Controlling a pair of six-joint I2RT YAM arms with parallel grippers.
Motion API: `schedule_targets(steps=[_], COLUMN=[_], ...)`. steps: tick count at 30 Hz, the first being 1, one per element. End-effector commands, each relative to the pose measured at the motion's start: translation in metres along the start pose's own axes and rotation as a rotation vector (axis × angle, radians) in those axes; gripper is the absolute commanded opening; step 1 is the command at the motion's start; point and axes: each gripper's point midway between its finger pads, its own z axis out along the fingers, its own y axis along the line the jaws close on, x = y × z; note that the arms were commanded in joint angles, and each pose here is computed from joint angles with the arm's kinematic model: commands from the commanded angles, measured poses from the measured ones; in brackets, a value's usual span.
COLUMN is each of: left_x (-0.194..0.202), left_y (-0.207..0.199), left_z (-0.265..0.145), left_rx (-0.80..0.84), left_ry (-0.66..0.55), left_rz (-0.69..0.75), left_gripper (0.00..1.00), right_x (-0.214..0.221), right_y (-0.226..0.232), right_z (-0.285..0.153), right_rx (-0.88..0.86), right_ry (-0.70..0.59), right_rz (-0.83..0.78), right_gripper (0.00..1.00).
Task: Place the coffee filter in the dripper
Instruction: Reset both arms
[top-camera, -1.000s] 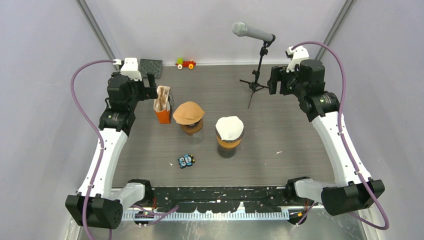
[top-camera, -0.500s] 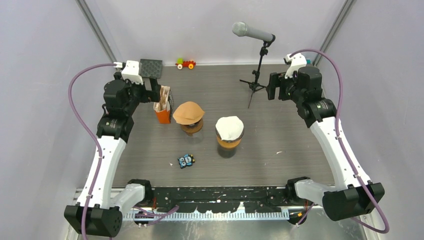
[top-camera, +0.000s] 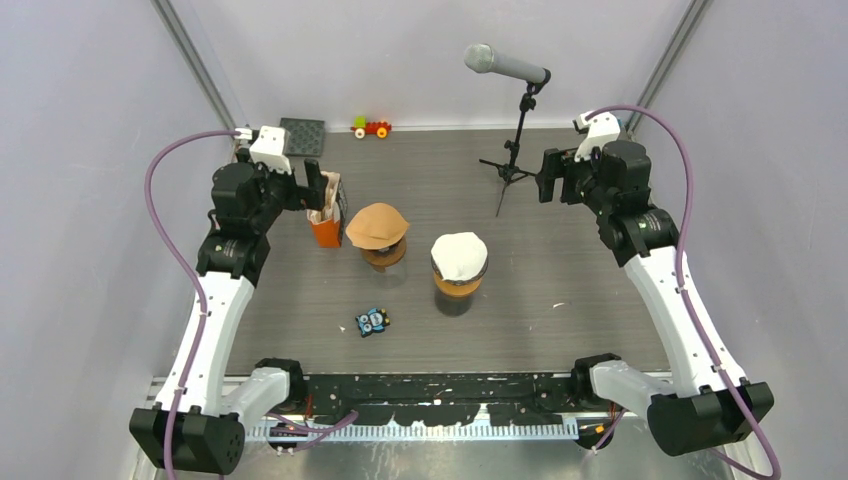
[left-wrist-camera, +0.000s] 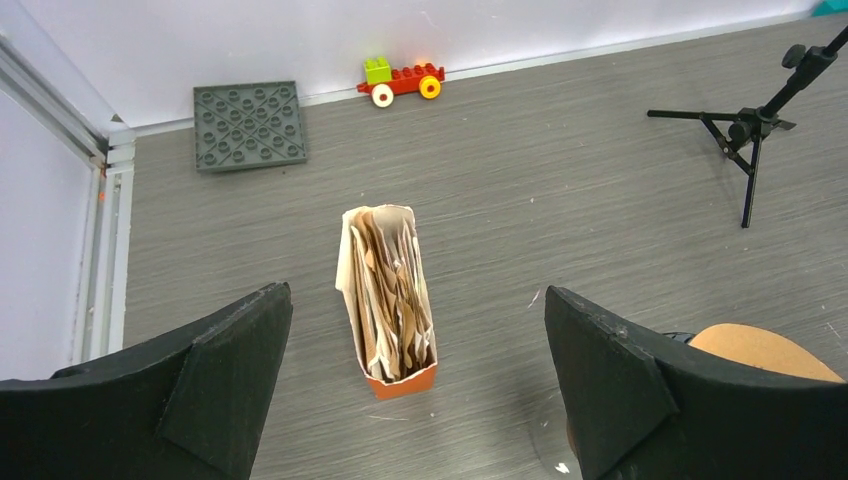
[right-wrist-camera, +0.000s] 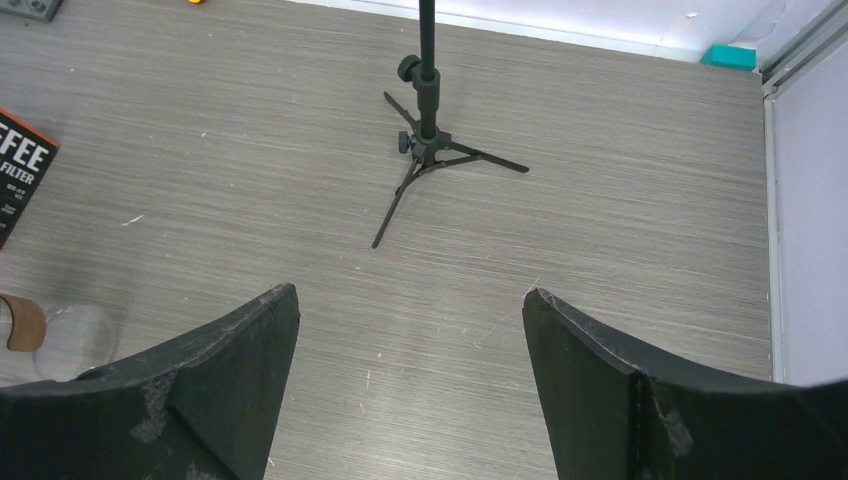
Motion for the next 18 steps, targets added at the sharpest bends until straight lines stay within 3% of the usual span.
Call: schedule_targets(steps=[1, 18], left_x=[-0.014, -0.003], left_y=[0.001, -0.001], left_z=[-0.001, 0.009], left_rx=[0.003, 0.023], left_ry=[-0.043, -0.011], left_rz=[0.009, 0.009], left_gripper=[1.00, 1.00], right_x=[-0.019, -0.013], right_y=[-0.003, -0.004], right_z=[-0.002, 0.004], right_rx=[0.018, 0.020], right_ry=[-0.073, -0.052], right_rz=[-0.008, -0.012], right_gripper=[0.87, 0.87])
